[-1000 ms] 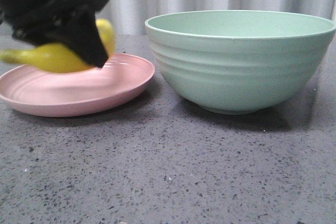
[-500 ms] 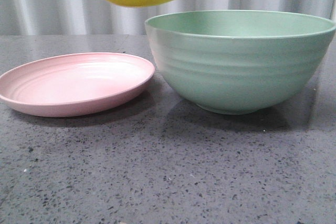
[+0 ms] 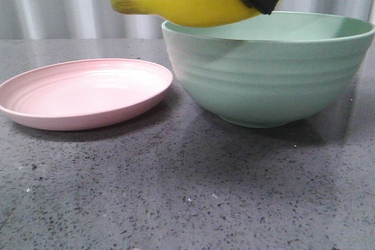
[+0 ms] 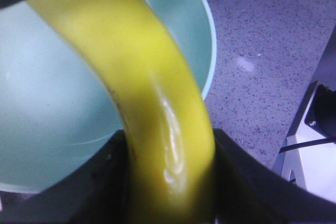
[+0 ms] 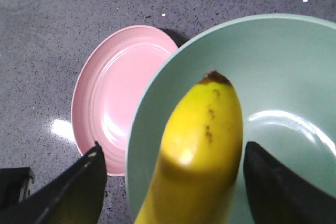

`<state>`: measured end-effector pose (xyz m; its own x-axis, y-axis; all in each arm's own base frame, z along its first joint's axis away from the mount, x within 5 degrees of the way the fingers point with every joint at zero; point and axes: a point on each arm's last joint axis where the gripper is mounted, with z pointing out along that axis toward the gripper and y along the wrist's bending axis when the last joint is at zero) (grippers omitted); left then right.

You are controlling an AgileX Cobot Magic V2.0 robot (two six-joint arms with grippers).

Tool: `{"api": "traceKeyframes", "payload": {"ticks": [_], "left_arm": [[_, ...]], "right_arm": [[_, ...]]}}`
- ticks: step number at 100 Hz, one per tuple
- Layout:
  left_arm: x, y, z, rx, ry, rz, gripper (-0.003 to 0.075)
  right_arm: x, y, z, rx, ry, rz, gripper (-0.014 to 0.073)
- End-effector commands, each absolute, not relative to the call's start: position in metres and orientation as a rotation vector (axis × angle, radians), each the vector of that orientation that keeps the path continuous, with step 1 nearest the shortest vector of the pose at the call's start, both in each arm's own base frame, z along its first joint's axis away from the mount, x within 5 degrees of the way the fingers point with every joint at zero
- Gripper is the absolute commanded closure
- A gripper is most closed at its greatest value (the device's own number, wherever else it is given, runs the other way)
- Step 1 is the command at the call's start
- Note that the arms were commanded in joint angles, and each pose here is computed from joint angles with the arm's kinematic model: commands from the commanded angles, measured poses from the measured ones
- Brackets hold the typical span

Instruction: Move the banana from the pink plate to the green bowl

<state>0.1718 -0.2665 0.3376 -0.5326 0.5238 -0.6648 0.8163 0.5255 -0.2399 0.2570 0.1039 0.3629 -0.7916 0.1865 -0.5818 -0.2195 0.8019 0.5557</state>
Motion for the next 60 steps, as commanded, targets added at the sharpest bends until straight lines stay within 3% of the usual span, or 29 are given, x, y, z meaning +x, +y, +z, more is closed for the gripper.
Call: {"api": "traceKeyframes", "payload": {"ticks": [1,28,60], "left_arm": [[0.1687,-0.2675,0.3634,1.026,2.133,-0.816,0.0499],[0.1693,-0.2678,0.3641,1.031,2.116,-0.811,0.0498],[0.1705,-0.2686,0.3656,1.017,2.097,-0.815,0.0379]], "right_arm": [[0.2600,0.1060,0.3784,-0.002,2.260,0.874,0.0137],[0.2636,0.1067,0.3748,0.004,2.270,0.872,0.0148],[0.2636,0.1075,0.3756,0.015,2.264,0.891,0.0484]]}}
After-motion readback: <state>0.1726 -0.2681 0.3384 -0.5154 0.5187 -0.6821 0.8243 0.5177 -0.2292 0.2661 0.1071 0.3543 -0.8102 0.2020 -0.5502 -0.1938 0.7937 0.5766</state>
